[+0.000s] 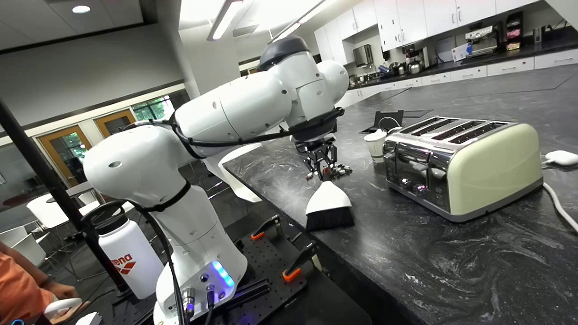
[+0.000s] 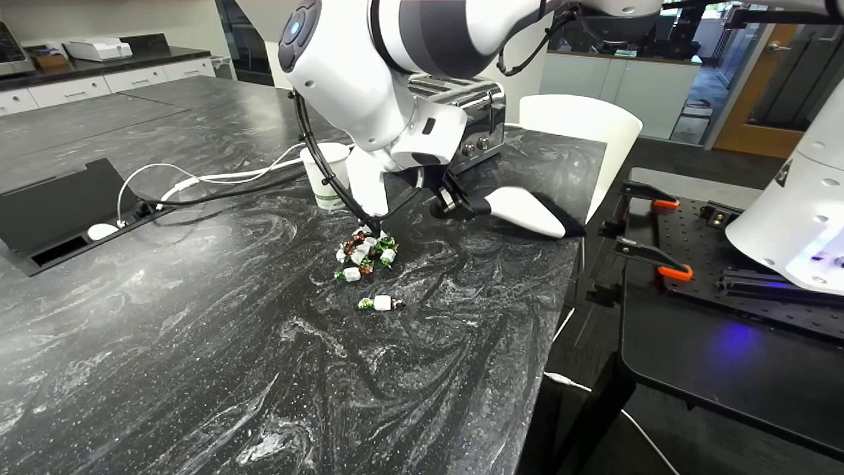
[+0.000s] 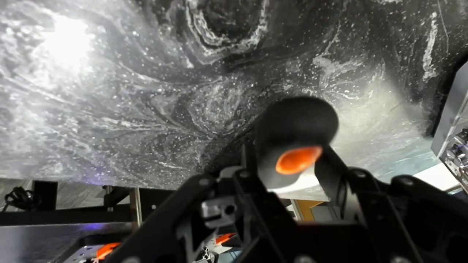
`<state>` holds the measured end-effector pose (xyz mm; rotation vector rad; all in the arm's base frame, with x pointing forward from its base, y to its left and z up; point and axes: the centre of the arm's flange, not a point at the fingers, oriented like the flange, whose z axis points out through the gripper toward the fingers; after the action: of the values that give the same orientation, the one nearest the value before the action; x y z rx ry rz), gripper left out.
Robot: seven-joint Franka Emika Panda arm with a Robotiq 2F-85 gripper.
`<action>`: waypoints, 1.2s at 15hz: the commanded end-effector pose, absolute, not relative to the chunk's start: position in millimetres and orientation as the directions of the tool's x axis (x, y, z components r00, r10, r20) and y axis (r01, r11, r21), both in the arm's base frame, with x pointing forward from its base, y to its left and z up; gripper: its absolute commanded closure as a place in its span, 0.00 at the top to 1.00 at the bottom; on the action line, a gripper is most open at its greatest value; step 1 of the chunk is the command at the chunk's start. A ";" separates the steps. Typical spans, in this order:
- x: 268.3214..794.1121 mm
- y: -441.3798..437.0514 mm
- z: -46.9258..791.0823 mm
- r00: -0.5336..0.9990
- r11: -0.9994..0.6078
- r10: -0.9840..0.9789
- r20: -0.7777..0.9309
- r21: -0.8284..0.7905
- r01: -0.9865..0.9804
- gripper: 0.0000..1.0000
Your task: Use the broom to sweep the sweets away from the tables edge
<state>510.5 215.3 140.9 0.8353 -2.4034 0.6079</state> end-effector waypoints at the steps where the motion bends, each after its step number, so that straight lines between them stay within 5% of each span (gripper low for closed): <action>1: 549.4 208.5 137.2 -0.698 0.717 -0.442 0.563 -0.245 -0.652 0.78; 4: 557.9 210.0 153.0 -0.744 0.742 -0.436 0.507 -0.266 -0.616 0.99; 12: 551.7 217.9 308.5 -0.863 0.889 -0.400 0.310 -0.099 -0.448 1.00; 18: 521.5 211.7 397.5 -0.966 0.963 -0.182 0.185 -0.163 -0.213 1.00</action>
<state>546.4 225.8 365.4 0.4477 -2.8549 0.1921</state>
